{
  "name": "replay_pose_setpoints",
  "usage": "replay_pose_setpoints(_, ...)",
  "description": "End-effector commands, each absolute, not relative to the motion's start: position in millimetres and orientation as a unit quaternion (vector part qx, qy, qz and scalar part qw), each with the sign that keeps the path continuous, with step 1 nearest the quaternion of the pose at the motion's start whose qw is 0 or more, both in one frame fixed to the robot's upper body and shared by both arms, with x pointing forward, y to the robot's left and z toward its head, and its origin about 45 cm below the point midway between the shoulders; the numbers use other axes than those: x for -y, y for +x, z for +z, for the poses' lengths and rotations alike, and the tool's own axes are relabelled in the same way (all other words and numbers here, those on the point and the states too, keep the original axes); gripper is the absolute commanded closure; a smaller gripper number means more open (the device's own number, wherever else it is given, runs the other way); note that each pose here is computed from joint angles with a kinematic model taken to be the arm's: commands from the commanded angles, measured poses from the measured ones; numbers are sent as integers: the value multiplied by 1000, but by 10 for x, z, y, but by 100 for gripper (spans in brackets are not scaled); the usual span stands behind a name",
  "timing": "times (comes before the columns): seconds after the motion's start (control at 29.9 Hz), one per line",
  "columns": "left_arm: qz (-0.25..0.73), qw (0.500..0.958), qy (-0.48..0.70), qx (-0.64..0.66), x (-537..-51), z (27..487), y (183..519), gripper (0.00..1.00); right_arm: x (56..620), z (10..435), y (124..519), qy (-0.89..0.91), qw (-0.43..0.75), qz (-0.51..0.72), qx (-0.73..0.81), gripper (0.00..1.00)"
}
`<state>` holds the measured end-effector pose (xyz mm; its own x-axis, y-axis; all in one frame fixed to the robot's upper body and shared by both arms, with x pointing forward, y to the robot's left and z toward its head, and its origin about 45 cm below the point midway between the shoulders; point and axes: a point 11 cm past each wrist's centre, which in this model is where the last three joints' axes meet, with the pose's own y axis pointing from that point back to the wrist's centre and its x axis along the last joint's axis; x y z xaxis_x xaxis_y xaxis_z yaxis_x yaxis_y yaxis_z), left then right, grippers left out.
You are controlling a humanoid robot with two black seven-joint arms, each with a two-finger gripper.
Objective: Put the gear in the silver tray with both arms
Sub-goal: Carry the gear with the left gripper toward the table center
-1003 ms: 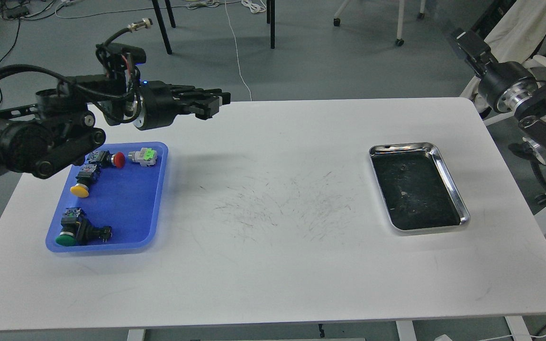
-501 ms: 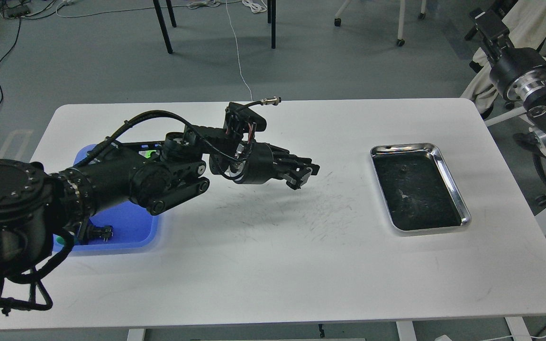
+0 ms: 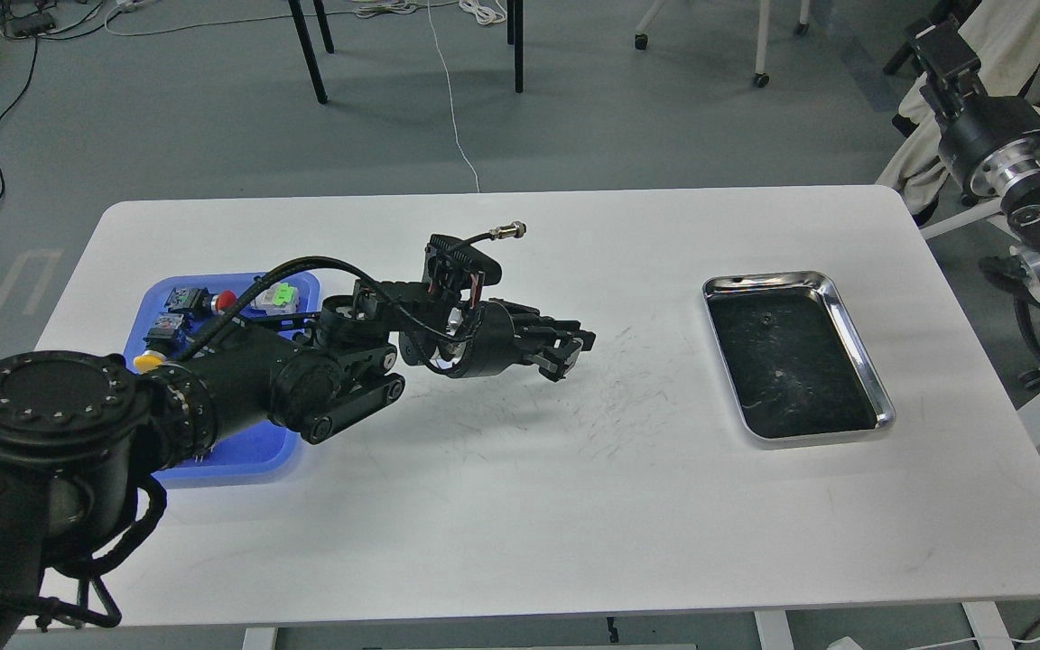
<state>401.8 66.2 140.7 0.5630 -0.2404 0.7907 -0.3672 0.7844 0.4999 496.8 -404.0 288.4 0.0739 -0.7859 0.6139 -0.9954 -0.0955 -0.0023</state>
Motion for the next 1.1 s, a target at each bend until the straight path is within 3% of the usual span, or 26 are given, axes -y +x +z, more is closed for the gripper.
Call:
replay_pose_setpoints(0.0,36,826,305,473,-576,1356,3891,100,4035,2873,4966,700,218,241,636,8)
replay_pose_setpoints(0.37,26,842,266,468,-442,1136,3514,100,4035,2872,4962,701,219,241,634,8)
replay_pose_setpoints(1.07,36,851,259,455,-447,1054,3427,93,4017,2854,4959,703,221,241,631,7)
